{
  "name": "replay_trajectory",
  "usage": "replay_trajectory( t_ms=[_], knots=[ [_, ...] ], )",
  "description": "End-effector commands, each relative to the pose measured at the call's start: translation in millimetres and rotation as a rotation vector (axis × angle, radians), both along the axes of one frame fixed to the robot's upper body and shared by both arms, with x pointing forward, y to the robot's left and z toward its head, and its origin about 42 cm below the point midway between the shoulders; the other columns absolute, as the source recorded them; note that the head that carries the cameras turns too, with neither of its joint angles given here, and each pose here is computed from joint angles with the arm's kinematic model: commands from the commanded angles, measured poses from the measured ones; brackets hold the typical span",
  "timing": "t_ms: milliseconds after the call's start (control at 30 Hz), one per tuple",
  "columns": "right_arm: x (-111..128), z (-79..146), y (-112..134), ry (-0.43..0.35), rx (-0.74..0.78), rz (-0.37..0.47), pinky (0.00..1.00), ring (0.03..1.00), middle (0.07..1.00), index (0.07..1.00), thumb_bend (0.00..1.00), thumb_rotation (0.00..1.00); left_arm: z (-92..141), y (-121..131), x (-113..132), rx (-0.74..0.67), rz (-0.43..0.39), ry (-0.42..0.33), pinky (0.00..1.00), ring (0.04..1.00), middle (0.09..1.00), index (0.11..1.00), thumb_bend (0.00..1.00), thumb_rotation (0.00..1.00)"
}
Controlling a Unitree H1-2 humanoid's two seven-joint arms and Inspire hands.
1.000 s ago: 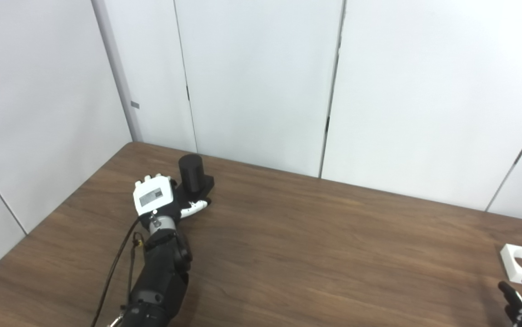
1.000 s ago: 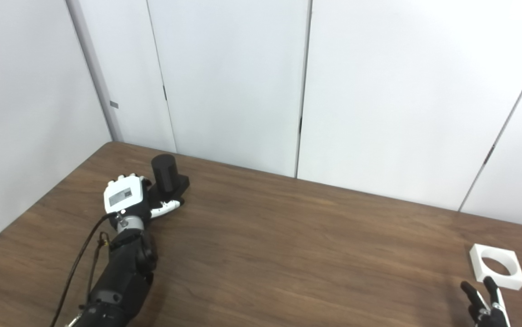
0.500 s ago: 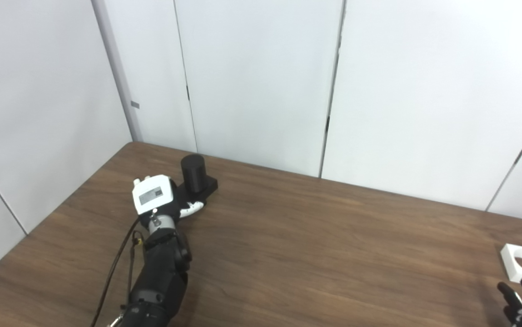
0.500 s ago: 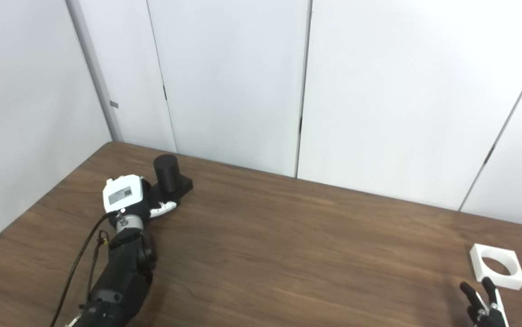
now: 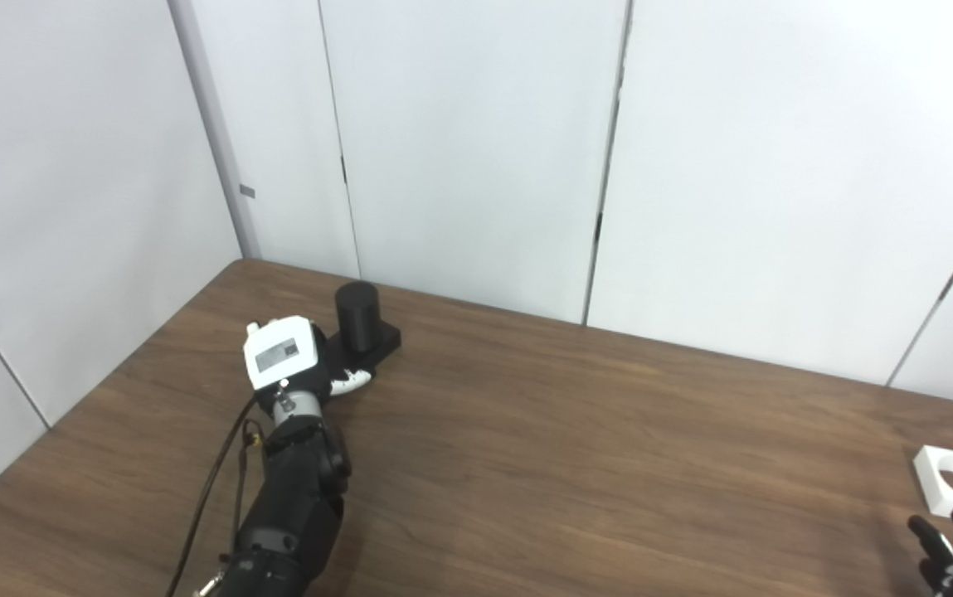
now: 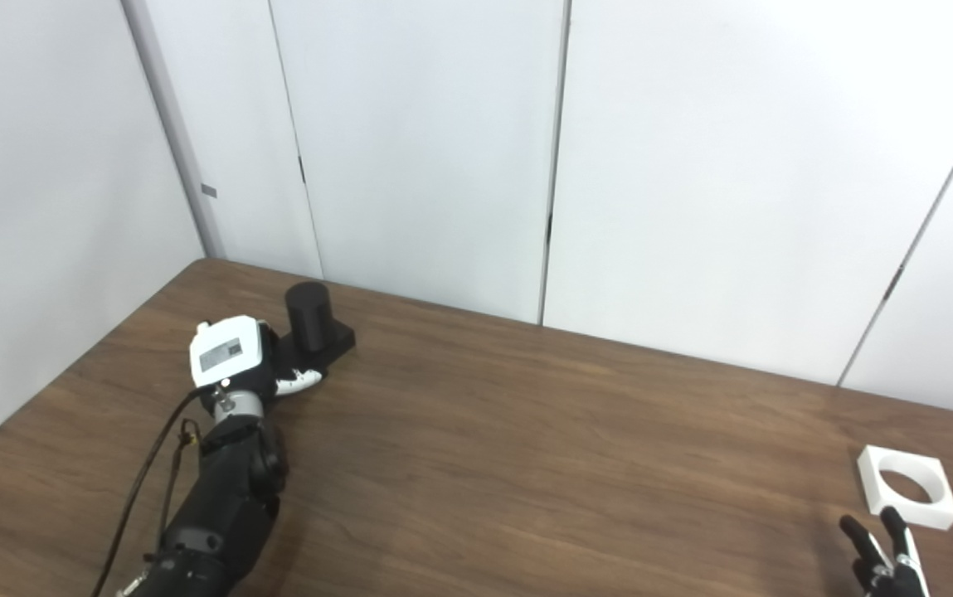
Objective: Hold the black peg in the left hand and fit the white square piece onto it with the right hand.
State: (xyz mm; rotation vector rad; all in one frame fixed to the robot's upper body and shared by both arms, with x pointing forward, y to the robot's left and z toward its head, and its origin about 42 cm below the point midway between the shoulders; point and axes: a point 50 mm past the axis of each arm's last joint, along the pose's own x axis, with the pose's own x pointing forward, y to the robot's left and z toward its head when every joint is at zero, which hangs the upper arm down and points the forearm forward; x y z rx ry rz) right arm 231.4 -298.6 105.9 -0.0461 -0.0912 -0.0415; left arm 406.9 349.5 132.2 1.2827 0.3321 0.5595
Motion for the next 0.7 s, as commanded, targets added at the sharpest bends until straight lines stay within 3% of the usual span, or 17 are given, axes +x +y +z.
replay_trajectory(
  t_ms=[0,367,500,667],
  knots=[
    [-18.0,-22.0,2.4,0.080,0.022,-0.014,1.00,0.978,0.912,1.000,0.63,1.00,16.0,3.7,3.2,0.011,-0.029,-0.095,0.95,0.881,0.788,0.485,0.53,0.06],
    [-15.7,-22.3,5.5,0.082,0.005,-0.022,1.00,0.967,0.903,1.000,0.64,1.00,11.6,2.9,-1.7,-0.089,-0.132,-0.130,0.75,0.801,0.745,0.484,0.52,0.05],
    [-14.2,-21.0,8.4,0.076,0.015,-0.024,1.00,0.958,0.893,1.000,0.58,1.00,13.4,-8.1,-11.6,-0.135,-0.179,-0.131,0.71,0.776,0.739,0.484,0.52,0.05],
    [-14.8,-17.9,11.1,0.086,-0.010,-0.028,1.00,0.965,0.903,1.000,0.60,1.00,13.8,-29.7,-31.9,-0.203,-0.299,-0.125,0.68,0.769,0.750,0.484,0.51,0.04]
  ],
)
